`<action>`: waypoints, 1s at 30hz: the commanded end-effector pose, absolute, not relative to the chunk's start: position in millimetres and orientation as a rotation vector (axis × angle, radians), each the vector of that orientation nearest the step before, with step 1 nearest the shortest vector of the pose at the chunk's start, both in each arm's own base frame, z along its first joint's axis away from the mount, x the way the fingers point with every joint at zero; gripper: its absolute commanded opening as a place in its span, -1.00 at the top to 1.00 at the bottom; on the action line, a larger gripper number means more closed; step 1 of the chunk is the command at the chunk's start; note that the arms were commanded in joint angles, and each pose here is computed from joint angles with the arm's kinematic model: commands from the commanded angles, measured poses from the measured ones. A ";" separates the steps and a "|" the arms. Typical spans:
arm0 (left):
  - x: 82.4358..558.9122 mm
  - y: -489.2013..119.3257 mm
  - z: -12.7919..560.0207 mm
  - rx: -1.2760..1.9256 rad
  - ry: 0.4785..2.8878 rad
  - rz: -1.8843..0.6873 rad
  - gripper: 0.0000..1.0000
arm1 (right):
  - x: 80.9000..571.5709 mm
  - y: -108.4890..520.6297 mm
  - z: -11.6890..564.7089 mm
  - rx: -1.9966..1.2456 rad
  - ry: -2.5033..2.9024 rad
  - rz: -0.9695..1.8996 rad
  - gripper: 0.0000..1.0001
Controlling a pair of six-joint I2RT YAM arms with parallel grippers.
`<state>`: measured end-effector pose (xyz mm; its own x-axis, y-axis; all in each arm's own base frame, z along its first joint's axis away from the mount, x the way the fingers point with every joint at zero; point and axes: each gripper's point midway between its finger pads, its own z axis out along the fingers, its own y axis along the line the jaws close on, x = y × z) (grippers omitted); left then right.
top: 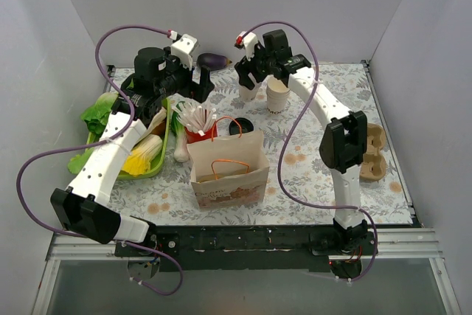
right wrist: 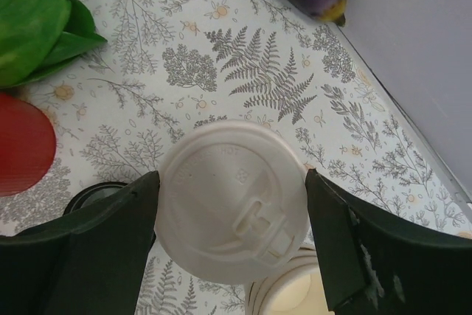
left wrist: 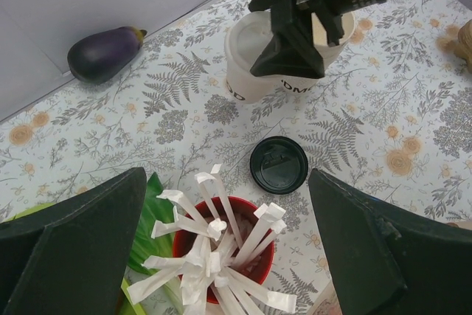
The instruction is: Pack the takeout coffee
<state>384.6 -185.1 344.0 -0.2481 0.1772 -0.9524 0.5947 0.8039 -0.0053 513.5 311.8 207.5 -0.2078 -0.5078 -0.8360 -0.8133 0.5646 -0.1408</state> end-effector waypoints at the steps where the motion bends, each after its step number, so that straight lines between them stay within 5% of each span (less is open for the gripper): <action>1: 375.6 -184.7 367.5 0.591 1.735 -0.458 -0.87 | 483.8 304.1 283.4 -1.071 1.750 0.421 -0.06; 18: 376.5 -192.8 362.7 0.595 1.727 -0.513 -0.87 | 308.5 195.0 242.5 -1.263 1.973 0.453 0.04; 30: 376.9 -197.2 361.5 0.607 1.733 -0.538 -0.87 | 196.3 160.2 161.8 -1.899 1.625 0.526 -0.01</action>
